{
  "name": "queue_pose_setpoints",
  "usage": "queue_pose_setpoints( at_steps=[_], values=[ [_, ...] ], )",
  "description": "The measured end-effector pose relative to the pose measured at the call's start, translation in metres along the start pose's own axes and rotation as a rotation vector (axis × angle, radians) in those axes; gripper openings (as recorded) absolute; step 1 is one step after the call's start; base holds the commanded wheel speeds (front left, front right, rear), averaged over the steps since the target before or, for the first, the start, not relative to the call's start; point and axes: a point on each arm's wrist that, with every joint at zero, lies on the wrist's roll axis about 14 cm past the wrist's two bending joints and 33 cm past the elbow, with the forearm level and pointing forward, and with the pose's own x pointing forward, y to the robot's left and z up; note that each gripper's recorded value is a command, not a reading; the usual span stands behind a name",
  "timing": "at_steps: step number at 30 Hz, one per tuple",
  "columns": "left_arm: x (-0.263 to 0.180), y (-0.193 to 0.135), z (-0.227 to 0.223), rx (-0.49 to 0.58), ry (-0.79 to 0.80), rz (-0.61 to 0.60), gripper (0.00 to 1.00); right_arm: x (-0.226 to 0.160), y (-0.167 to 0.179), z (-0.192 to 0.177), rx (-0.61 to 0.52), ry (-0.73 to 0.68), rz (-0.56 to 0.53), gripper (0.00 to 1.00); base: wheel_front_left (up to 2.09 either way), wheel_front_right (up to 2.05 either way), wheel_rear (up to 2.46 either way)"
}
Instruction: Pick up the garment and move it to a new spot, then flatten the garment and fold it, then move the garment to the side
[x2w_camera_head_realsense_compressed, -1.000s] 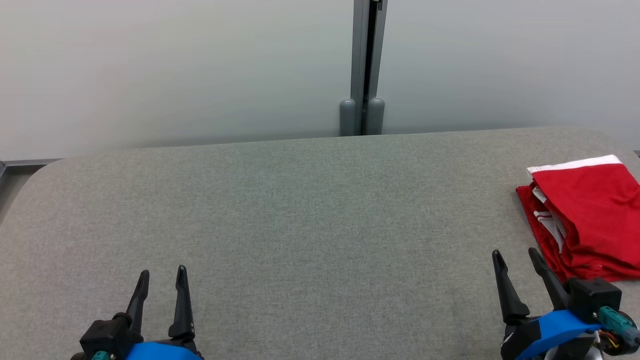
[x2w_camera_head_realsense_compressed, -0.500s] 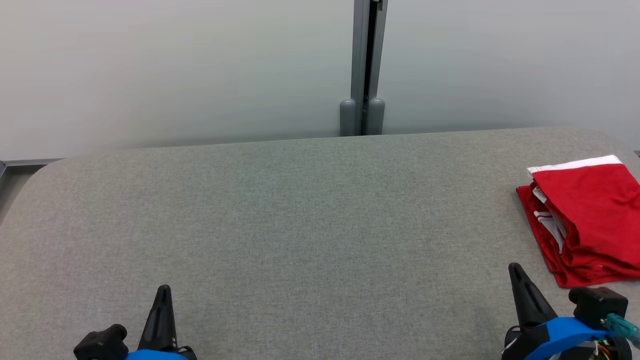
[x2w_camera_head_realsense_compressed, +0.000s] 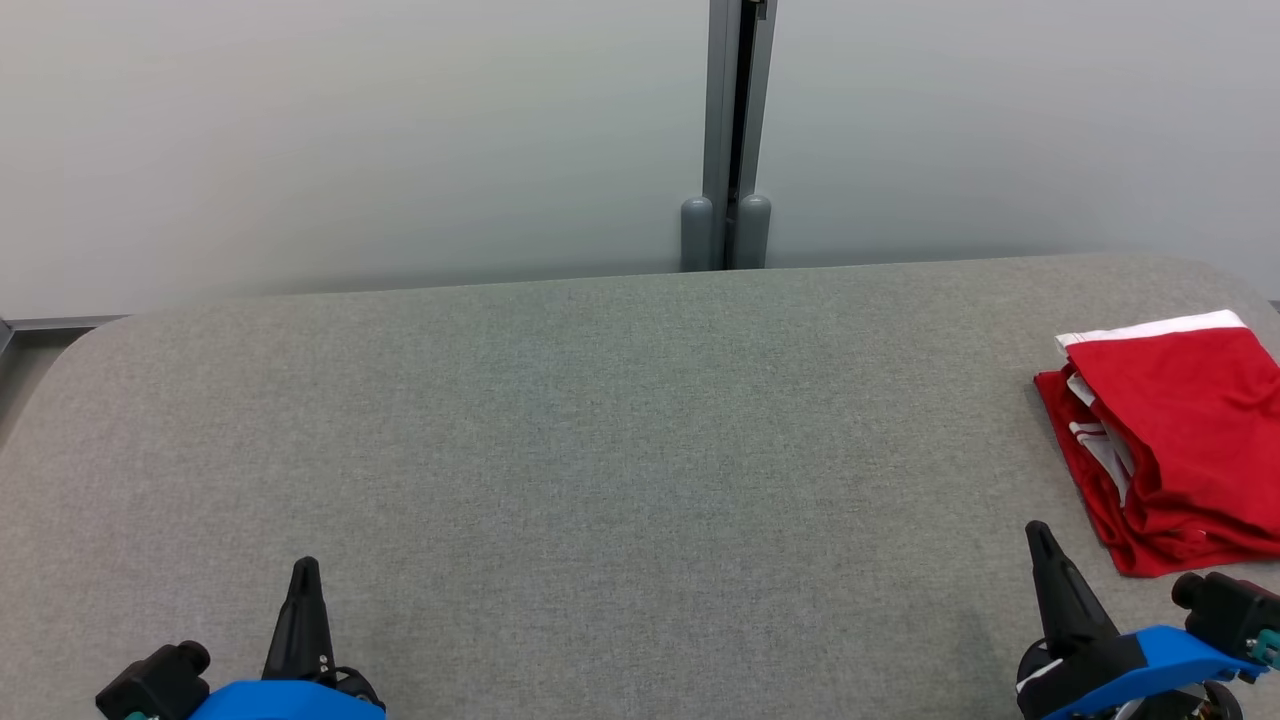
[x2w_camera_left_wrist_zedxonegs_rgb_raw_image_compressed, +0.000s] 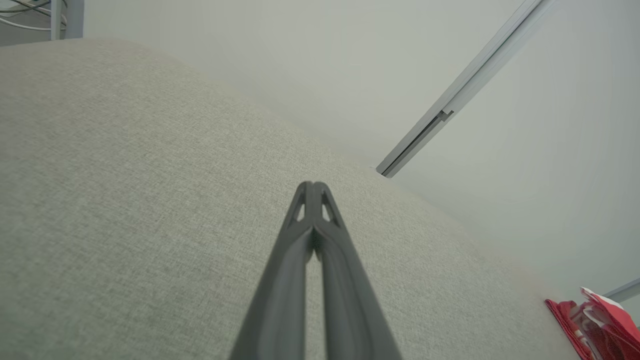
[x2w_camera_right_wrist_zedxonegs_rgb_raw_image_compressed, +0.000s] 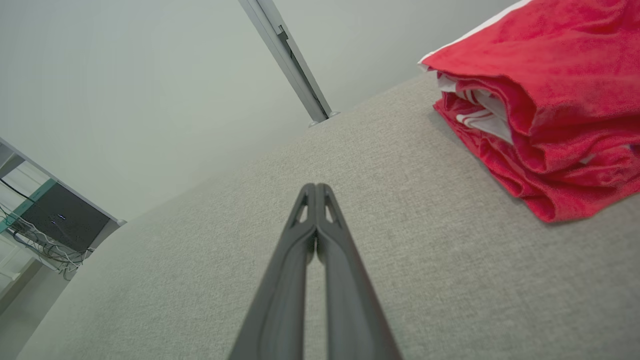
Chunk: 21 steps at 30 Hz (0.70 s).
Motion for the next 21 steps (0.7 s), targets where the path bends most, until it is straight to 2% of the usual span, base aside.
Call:
queue_pose_setpoints(
  at_steps=[21],
  values=[
    [0.01, -0.001, 0.015, -0.295, -0.019, 0.012, 0.0, 0.006, 0.001, 0.008, 0.317, -0.023, 0.001, 0.0, 0.0, 0.0, 0.0]
  ],
)
